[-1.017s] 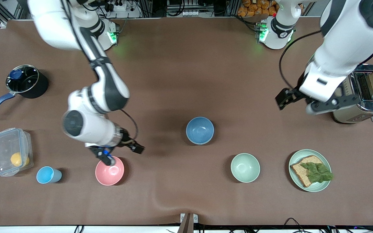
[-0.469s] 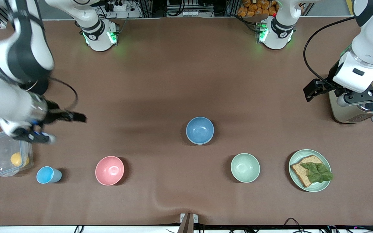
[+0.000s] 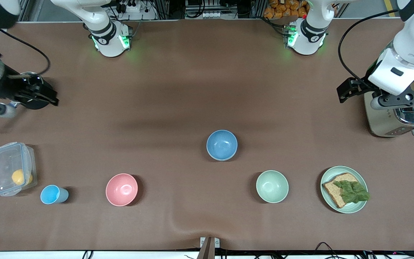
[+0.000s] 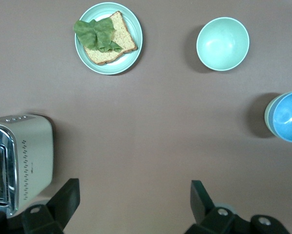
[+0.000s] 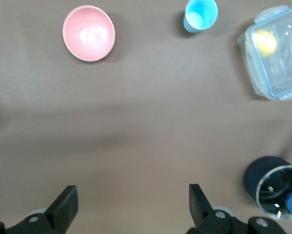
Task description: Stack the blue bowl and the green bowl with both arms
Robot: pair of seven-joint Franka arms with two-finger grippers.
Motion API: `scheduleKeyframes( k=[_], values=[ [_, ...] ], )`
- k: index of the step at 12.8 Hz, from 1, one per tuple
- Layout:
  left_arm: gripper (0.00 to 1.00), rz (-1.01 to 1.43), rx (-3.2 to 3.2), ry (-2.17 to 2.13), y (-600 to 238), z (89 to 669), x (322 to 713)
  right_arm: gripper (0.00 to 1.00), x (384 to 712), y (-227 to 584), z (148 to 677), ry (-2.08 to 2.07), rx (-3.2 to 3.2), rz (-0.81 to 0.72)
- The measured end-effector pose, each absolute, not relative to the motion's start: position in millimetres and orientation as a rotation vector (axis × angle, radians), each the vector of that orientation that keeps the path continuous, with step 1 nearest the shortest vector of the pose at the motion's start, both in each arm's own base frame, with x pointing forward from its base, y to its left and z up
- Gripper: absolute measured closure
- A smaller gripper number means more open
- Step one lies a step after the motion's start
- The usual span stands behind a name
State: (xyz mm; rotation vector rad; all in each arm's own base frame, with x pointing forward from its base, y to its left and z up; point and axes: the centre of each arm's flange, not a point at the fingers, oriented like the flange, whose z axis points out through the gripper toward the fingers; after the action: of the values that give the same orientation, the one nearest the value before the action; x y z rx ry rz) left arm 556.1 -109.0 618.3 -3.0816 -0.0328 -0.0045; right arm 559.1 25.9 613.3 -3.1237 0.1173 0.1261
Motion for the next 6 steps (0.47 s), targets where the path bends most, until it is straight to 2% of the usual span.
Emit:
scheduleKeyframes(
  k=[6],
  values=[
    [0.00,0.042,-3.102,0.090,-83,621,553,0.00,548,10,624,0.151,-3.081,0.147]
  ],
)
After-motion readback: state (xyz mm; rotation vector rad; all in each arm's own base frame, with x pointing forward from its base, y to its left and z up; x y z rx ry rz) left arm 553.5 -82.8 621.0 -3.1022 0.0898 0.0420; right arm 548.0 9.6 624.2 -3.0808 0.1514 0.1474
